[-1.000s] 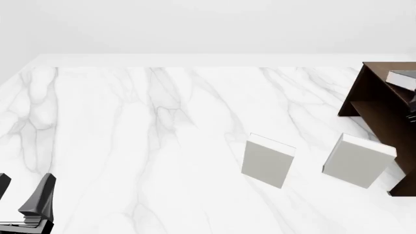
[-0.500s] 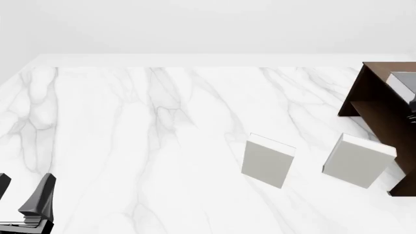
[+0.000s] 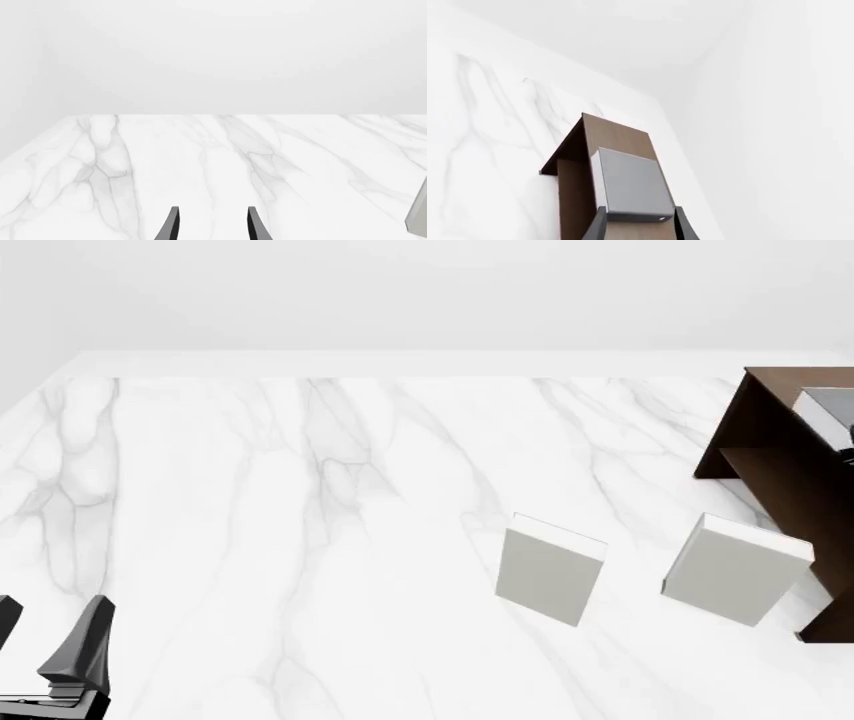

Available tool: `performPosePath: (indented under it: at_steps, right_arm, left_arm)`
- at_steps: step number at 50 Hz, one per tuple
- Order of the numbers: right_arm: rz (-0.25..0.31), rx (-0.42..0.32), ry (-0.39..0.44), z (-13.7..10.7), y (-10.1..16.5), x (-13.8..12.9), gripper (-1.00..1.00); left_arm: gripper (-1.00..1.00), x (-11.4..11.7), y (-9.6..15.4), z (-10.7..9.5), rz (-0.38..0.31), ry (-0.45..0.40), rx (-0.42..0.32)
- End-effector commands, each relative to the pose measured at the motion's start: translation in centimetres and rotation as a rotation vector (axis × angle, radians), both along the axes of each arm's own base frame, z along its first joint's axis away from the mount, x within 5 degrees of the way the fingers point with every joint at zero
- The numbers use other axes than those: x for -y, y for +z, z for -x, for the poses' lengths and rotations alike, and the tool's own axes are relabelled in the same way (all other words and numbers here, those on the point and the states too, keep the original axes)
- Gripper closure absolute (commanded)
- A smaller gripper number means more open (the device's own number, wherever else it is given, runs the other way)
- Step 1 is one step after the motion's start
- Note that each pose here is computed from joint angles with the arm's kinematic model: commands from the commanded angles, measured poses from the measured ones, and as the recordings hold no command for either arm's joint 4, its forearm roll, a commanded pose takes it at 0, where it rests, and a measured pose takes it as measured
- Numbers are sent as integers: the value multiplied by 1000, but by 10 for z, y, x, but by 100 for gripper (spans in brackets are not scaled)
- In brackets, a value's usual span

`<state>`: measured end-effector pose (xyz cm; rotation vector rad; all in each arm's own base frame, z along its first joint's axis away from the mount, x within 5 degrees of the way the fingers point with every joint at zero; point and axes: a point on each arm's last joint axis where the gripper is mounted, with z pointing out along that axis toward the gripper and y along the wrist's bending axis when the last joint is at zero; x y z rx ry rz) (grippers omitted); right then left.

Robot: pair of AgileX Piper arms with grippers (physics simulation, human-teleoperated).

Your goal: Pick up the book on the left and place it on top of the shelf.

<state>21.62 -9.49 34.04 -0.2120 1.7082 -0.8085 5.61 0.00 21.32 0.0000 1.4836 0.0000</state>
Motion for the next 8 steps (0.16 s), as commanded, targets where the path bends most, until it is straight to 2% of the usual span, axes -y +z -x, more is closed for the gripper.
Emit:
performPosePath:
  at_steps: [1,8]
  right_arm:
    - [-14,49,26,16,16,-14,-100]
    - [-15,67,42,23,22,-20,-100]
  left_arm:
    - [-100,0,0,0,0,0,0]
    - [-100,0,0,0,0,0,0]
